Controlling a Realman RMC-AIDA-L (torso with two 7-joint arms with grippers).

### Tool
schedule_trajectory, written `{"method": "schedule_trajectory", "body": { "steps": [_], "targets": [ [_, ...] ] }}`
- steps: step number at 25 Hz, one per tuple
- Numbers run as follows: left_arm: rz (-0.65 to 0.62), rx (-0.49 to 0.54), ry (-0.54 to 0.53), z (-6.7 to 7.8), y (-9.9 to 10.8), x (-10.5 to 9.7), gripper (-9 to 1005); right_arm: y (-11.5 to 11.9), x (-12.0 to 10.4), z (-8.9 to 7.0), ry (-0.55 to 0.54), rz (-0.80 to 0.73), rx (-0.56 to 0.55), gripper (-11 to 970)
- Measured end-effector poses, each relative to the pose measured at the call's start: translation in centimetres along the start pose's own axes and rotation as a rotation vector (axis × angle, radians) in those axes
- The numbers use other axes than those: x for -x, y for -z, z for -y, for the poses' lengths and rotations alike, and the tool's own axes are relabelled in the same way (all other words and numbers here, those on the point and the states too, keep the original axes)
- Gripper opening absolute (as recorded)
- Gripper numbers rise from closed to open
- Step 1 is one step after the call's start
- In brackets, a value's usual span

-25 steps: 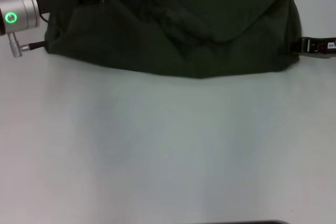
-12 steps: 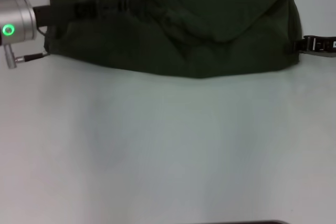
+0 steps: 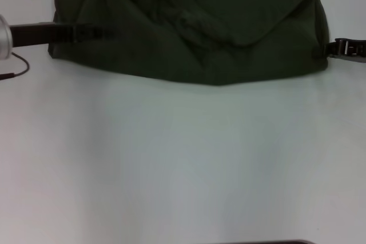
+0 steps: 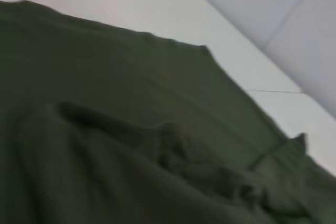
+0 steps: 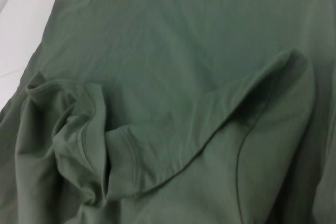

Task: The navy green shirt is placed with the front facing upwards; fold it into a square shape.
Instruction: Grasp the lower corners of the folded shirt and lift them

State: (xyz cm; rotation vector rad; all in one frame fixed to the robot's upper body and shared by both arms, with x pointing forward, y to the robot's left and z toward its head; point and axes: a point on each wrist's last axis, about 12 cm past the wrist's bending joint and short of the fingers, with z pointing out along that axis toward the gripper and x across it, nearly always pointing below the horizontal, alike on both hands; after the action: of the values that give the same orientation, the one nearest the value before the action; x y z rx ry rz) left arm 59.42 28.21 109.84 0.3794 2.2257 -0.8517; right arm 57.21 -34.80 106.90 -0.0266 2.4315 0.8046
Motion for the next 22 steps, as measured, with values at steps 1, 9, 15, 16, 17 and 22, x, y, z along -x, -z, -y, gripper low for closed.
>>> {"method": "schedule_trajectory", "body": {
  "steps": [1,9,15,16,17,22],
  "targets": [
    [0.005,0.03,-0.003,-0.4,0.1,0.0,848,0.0,0.0,0.0,-0.001,0.0,0.0,26],
    [0.046,0.18,-0.021,-2.0,0.0,0.6,844,0.2,0.0,0.2,-0.011,0.0,-0.004,26],
    [-0.005,0.231,-0.062,-2.4,-0.4,0.6,843,0.4,0.0,0.4,-0.021,0.009,-0.005,26],
    [-0.014,0.233,-0.065,-2.4,-0.5,0.6,843,0.4,0.0,0.4,-0.023,0.011,-0.006,27],
    [-0.02,0.233,-0.067,-2.4,-0.5,0.5,843,0.4,0.0,0.5,-0.024,0.013,-0.006,27],
    [-0.053,0.229,-0.083,-2.4,-0.8,0.3,843,0.5,0.0,0.5,-0.027,0.015,-0.006,27]
  ]
}}
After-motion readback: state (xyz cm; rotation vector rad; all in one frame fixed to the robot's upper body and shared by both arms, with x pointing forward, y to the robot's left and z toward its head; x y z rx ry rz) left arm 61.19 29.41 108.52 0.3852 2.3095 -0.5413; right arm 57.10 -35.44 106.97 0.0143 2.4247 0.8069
